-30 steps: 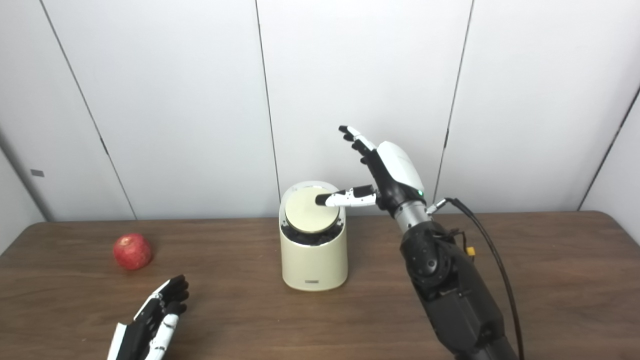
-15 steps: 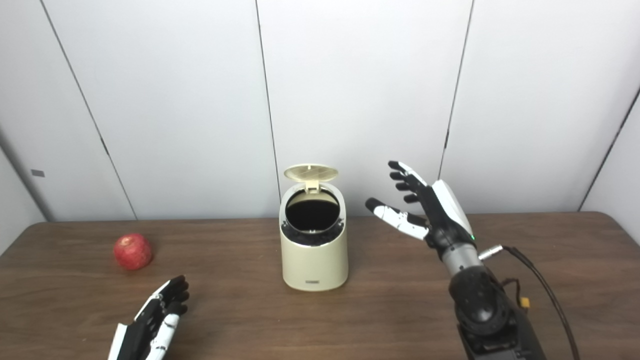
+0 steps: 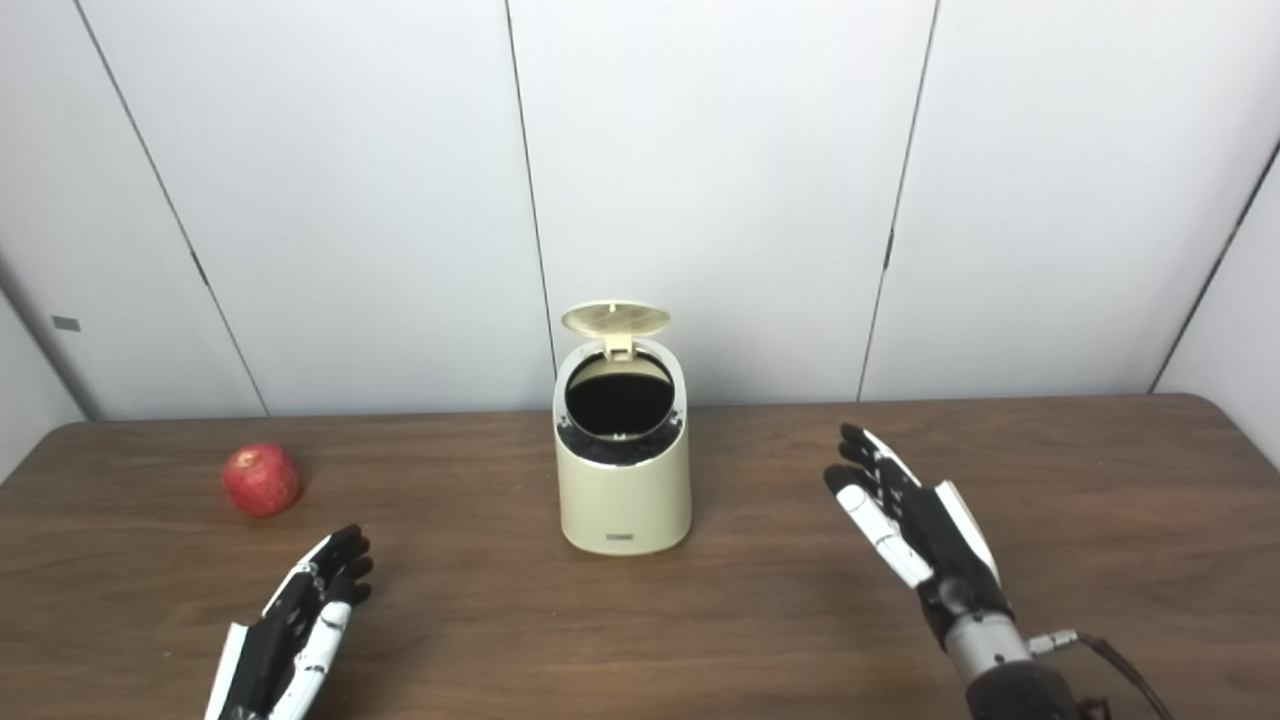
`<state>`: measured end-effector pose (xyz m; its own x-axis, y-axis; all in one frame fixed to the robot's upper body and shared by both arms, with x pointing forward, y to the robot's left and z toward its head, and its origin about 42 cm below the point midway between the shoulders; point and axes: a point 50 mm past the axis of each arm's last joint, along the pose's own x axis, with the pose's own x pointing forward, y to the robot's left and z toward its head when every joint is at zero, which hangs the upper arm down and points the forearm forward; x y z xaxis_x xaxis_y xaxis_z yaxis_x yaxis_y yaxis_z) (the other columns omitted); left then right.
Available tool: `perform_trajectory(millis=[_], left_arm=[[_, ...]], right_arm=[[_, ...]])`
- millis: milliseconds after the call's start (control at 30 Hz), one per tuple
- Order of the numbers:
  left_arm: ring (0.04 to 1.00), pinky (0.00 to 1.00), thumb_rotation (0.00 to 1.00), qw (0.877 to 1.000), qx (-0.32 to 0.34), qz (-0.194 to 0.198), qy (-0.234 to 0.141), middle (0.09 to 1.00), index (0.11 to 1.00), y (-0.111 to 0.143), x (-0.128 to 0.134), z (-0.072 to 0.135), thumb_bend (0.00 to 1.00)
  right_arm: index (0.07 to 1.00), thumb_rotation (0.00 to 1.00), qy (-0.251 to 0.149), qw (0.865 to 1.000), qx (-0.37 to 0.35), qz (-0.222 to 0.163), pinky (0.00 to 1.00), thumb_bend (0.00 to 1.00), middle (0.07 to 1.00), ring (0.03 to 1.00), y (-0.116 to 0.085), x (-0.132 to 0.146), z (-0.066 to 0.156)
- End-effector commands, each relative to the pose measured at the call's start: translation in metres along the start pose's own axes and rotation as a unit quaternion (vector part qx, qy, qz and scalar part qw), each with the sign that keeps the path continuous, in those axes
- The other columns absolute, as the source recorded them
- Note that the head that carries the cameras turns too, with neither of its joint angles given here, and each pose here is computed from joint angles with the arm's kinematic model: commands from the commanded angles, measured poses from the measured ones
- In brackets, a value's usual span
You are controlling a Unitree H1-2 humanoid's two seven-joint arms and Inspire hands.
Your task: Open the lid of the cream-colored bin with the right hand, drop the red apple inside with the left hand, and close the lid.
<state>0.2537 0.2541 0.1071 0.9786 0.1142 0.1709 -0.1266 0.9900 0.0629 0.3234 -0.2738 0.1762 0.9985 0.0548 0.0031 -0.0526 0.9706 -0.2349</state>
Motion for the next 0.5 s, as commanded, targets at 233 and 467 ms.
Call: perform_trajectory(millis=[233,467], left_arm=[[0.852,0.84,0.63,0.998,-0.018,0.006,0.057,0.865,0.873,0.004,-0.026,-0.024,0.44],[0.85,0.83,0.61,0.998,-0.026,0.008,0.057,0.86,0.861,0.004,-0.027,-0.022,0.47]], right_arm=[[0.977,1.0,-0.019,0.993,0.112,-0.017,0.99,0.51,0.974,0.991,0.026,-0.023,-0.006],[0.979,1.0,-0.031,0.997,0.061,-0.029,1.0,0.51,1.0,1.0,0.037,-0.032,-0.025]])
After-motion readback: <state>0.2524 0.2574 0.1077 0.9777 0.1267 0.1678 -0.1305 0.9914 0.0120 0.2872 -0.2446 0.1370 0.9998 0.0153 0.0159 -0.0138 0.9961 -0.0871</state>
